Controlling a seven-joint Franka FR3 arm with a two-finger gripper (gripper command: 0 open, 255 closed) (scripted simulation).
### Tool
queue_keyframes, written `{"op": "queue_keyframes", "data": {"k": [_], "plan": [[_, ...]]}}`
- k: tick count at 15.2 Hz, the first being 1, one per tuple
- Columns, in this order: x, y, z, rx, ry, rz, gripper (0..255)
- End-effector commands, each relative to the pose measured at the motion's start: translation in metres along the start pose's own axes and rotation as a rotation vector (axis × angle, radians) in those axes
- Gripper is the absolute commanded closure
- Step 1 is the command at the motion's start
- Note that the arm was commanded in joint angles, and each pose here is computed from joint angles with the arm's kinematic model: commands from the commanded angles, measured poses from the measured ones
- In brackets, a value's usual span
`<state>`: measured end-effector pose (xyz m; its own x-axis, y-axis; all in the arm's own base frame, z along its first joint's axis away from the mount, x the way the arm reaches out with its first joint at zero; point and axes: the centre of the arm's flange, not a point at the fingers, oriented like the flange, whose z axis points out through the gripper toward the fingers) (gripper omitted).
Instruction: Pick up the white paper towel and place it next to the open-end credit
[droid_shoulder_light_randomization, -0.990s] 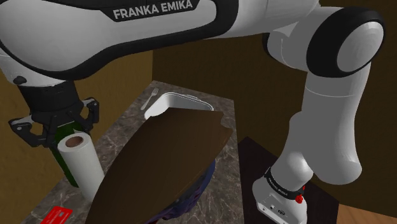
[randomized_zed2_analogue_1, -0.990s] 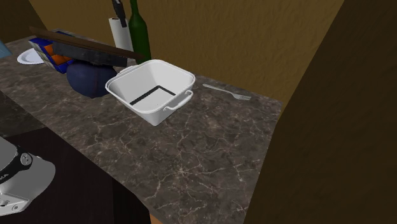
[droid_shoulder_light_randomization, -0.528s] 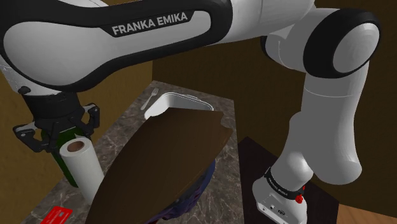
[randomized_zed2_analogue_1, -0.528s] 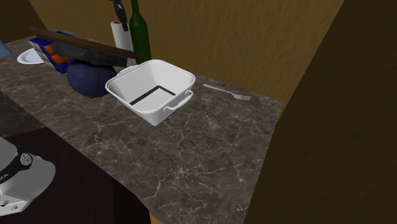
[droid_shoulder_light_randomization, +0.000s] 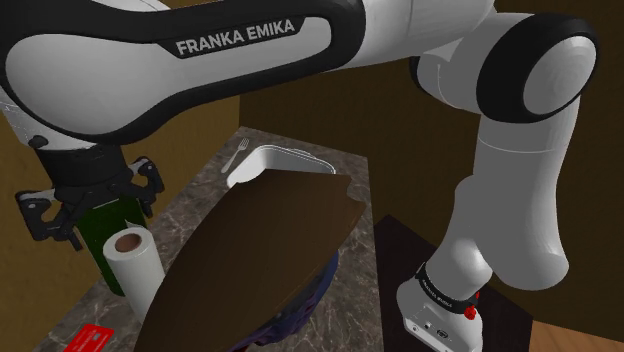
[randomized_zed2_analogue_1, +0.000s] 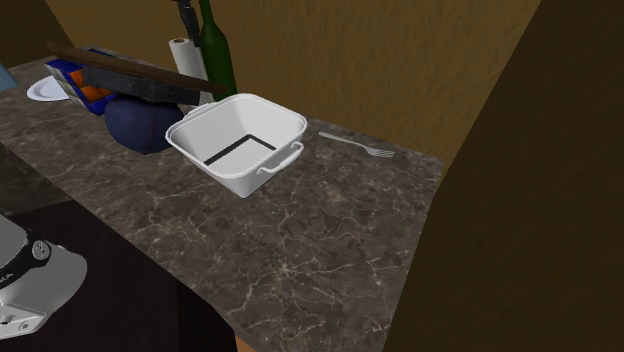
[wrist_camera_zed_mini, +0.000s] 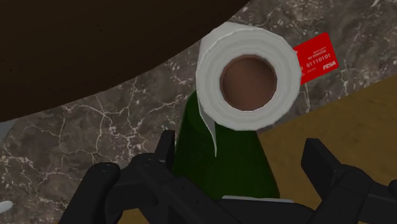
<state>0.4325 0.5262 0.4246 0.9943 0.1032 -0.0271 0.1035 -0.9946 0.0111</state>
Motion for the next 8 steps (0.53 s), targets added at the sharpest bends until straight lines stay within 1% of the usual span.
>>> {"op": "queue_keyframes", "data": {"k": [1,5,8], "plan": [[0.000,0.000,0.000,0.000,0.000,0.000,0],[0.000,0.000,-0.050,0.000,0.000,0.000,0],[0.000,0.000,-0.050,0.000,0.000,0.000,0]]}}
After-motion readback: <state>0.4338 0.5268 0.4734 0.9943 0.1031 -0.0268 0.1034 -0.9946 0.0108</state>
